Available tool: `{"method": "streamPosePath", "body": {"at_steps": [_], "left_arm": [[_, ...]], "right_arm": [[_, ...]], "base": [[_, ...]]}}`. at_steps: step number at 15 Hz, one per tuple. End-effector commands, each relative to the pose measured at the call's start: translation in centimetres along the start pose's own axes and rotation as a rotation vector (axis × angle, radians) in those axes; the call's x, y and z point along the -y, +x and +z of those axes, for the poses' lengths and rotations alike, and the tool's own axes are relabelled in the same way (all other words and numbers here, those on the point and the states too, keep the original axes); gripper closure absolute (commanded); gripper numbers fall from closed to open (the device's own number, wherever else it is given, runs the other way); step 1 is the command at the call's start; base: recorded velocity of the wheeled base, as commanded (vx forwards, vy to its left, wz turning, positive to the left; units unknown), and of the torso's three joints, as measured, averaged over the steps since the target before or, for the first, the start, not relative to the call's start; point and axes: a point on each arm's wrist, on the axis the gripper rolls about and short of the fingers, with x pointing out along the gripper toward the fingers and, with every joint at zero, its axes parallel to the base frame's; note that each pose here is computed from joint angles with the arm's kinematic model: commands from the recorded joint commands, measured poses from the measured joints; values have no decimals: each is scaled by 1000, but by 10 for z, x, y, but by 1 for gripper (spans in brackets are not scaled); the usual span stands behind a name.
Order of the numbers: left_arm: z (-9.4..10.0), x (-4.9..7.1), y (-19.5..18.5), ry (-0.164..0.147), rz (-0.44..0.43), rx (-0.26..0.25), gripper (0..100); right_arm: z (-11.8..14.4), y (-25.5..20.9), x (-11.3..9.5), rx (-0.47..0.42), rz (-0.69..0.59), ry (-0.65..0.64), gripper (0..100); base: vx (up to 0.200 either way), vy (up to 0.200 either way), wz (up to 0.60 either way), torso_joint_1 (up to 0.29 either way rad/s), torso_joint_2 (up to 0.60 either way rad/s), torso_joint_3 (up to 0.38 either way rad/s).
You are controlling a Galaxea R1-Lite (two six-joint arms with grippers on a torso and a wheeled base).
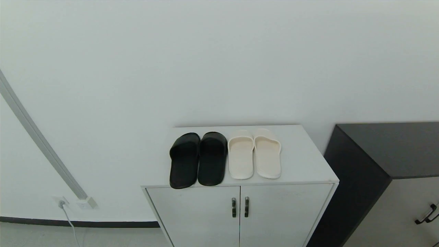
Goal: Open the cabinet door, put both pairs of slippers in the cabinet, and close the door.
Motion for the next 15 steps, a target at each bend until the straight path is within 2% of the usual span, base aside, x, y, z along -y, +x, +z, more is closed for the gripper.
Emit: {"method": "streamPosePath", "body": {"at_steps": [1,10,11,12,13,14,15], "left_arm": [[0,0,0,-1,0,-1,100],[0,0,0,-2,5,-1,100],[0,0,0,-2,5,-1,100],[0,0,0,-4,7,-1,100],[0,0,0,-1,7,-1,100],[0,0,0,2,7,-1,100],[0,0,0,-4,8,-1,100]], "right_arm": [[0,0,0,-3,4,-2,0],[0,0,-1,-6,34,-26,0],[13,-3,0,62,25,-16,0],[64,-17,1,186,45,51,0],[87,-14,3,102,84,90,0],[89,-9,4,34,109,86,0],[73,10,2,-133,168,41,0]], "base": [[0,0,0,0,0,0],[0,0,0,0,0,0],[0,0,0,0,0,0],[0,0,0,0,0,0],[0,0,0,0,0,0],[0,0,0,0,0,0],[0,0,0,0,0,0]]}}
